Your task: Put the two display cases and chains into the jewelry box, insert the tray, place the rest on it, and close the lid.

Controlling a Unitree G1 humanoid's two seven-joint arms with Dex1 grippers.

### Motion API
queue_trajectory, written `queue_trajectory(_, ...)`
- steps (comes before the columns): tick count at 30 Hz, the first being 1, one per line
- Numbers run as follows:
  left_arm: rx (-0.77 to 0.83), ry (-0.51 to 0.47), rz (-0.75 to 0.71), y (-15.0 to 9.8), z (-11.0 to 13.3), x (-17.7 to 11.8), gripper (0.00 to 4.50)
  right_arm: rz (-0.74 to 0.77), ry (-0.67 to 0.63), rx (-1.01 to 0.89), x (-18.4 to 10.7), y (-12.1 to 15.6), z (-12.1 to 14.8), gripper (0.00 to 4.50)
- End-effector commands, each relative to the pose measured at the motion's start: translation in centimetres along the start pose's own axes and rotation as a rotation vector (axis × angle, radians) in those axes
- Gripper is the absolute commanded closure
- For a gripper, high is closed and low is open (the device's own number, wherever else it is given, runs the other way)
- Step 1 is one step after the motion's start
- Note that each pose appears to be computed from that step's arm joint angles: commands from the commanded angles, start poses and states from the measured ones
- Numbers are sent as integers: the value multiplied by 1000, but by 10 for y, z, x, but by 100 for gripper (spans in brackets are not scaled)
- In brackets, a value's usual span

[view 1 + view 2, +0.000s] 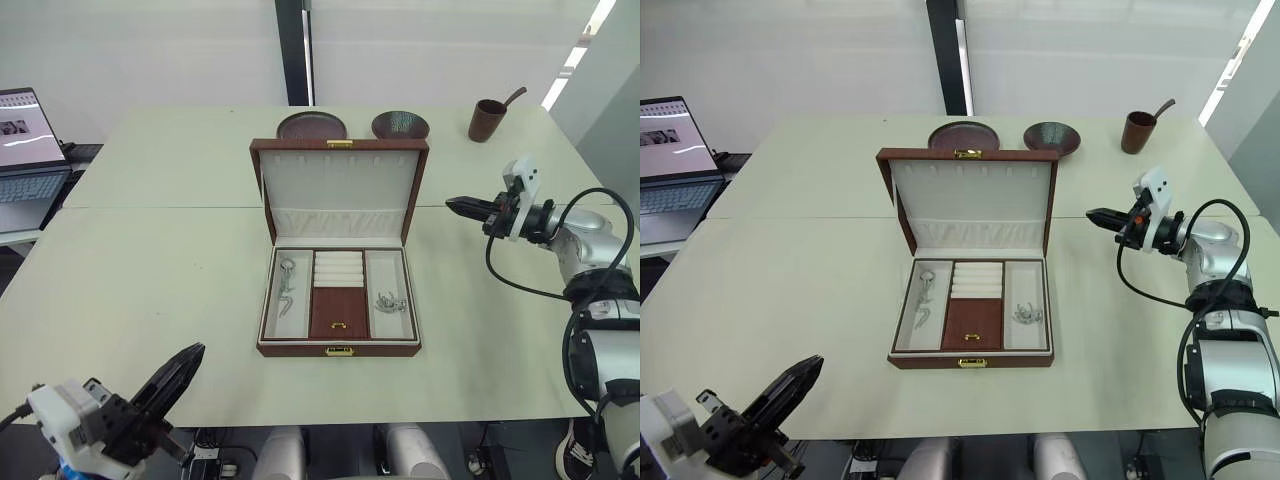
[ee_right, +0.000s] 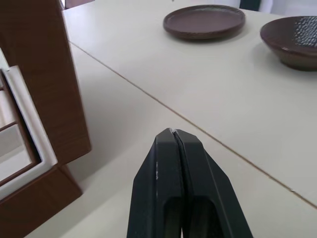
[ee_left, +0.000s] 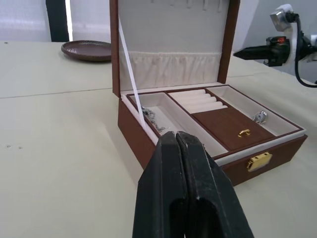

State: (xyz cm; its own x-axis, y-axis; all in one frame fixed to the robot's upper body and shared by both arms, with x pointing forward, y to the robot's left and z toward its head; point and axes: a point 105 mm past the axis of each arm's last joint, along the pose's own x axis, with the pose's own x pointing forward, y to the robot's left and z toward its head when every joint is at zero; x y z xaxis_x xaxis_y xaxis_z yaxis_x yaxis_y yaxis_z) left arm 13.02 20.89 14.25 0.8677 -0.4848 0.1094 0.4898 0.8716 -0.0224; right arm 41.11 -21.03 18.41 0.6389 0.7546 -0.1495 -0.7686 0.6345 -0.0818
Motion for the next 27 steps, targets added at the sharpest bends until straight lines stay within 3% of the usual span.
queue_trajectory(1,40,-37,-11,-10,10,-2,450,-18,-36,-66,2,-7,20,448)
queue_trajectory(16,81,-131,3,-16,26,7,450,-35,-105,-139,26,-6,52,448)
queue_trajectory(27,92,-114,-14,-14,23,10,450,25,-168,-174,42,6,78,448)
